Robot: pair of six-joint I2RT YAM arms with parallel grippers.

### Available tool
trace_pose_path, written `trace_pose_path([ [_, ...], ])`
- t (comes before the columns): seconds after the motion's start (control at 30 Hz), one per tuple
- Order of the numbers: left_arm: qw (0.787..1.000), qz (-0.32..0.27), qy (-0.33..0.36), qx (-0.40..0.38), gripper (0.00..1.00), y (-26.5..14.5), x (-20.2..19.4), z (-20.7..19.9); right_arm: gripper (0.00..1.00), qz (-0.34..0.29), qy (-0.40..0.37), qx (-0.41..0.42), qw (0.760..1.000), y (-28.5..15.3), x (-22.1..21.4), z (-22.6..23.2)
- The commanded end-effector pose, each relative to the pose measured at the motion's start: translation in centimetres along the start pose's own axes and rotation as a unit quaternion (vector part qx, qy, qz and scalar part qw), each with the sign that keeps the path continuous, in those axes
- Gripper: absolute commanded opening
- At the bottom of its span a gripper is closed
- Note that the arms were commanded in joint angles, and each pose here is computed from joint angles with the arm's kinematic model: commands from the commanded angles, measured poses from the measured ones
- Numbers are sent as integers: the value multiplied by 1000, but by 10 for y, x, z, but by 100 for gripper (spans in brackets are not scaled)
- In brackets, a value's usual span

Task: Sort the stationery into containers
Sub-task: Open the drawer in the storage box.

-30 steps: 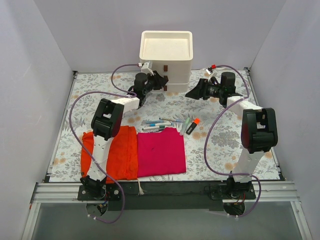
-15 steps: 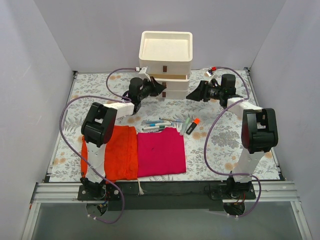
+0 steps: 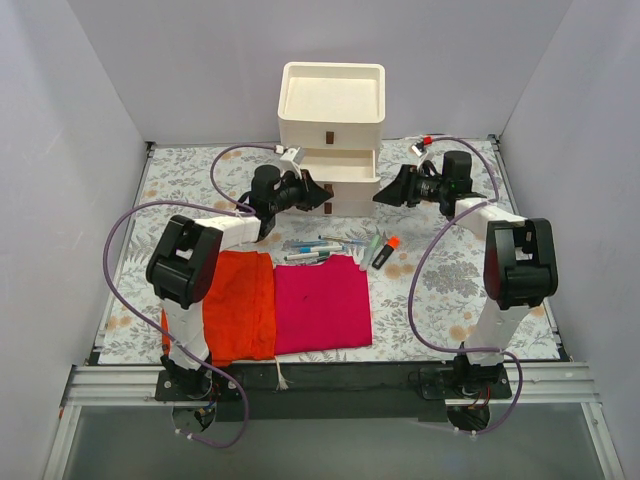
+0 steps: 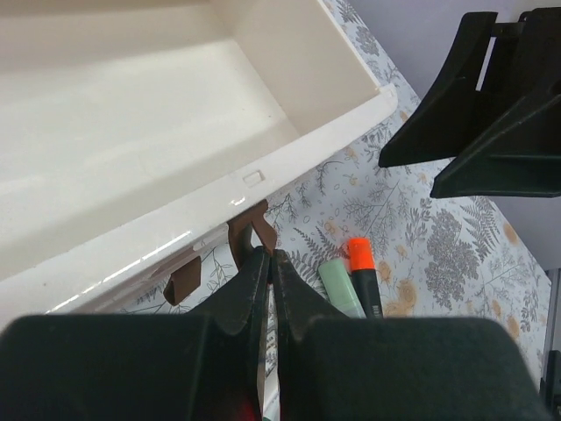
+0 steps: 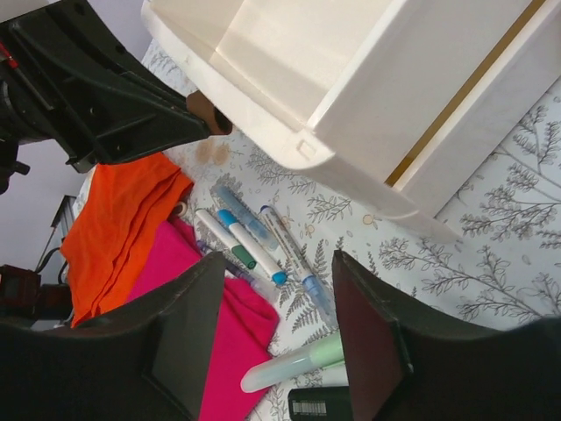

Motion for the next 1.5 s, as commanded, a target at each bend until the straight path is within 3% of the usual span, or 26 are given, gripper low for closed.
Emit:
trace_pose_path([
  [0.0,999,-7,34,-37,0,-4,10,-30,56,-9,-46,29,998,-10,2,21],
  [0.13,999,-12,40,-36,0,2,15,-30,50,38,0,8,999,-13,-60,19],
  [0.2,998,-15,44,-35,0,4,20,-31,38,47,31,-2,998,-10,-75,11],
  [0.37,998,-9,46,-29,0,2,23,-34,28,15,41,-4,999,8,-60,-10],
  [0.53,998,1,51,-27,0,-2,24,-38,29,-10,105,6,994,33,-51,-33],
  [0.73,998,12,61,-28,0,0,27,-39,31,-34,127,3,991,54,-39,-57],
  [1.0,994,-7,99,-54,0,9,65,-67,34,-64,134,-8,989,79,-22,-78],
  [1.3,993,16,108,-41,0,2,54,-66,36,-79,131,-2,988,89,-15,-81],
  [1.47,992,8,122,-21,0,2,56,-60,40,-65,168,9,984,94,-27,-64],
])
Point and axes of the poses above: each gripper's point midway between its finger pads, its own y axis out along the fingers, its own z axis along the line the jaws close on, x = y × z, the point moved 6 cm from there along -y, back along the fingers, and after that the axes turned 11 degrees about -y, right-handed, at the moved point
